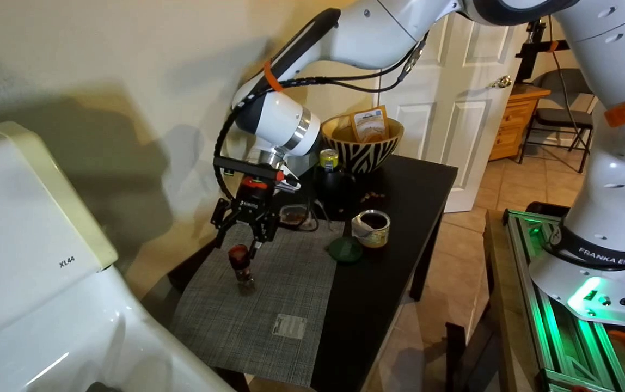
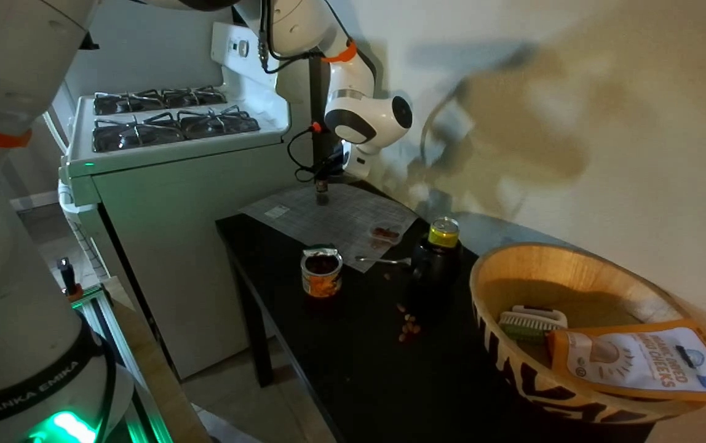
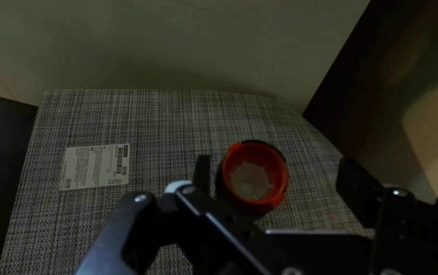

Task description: Move the spice bottle from the bowl to the towel

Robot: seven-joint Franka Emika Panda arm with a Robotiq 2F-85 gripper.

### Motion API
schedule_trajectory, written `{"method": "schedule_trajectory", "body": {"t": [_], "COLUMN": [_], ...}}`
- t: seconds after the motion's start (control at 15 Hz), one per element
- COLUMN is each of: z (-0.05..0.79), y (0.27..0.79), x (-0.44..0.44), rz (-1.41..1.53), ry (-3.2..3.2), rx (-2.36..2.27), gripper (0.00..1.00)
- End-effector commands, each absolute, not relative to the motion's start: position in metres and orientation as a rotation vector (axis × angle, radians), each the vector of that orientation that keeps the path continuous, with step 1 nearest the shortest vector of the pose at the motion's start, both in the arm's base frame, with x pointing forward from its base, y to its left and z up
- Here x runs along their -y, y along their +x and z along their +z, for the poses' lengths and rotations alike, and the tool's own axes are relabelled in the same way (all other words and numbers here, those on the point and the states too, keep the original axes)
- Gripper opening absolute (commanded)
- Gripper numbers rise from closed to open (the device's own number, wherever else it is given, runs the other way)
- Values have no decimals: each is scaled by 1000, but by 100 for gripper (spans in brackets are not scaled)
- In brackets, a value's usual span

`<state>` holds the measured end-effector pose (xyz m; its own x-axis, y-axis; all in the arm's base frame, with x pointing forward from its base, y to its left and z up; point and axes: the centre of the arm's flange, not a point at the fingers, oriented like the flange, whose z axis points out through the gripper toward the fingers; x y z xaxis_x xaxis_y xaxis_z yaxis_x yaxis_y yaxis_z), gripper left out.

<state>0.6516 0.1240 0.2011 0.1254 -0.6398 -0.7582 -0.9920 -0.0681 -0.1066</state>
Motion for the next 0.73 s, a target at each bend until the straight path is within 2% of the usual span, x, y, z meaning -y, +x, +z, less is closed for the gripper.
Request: {"method": "schedule_trajectory", "body": {"t": [0.0,0.27,0.53,0.6,0.67], "z": [240,306,343,320,329], "y": [637,597,541,592,584], "x": [-107,-75,-38,-46,-42], "rz": [644,567,364,464,446], "ry": [-1737,-1842,-2022,-1959,-1964], "rx": [-1581,-1658,-1689,-1663,-1662], "gripper": [100,100,100,100,100]}}
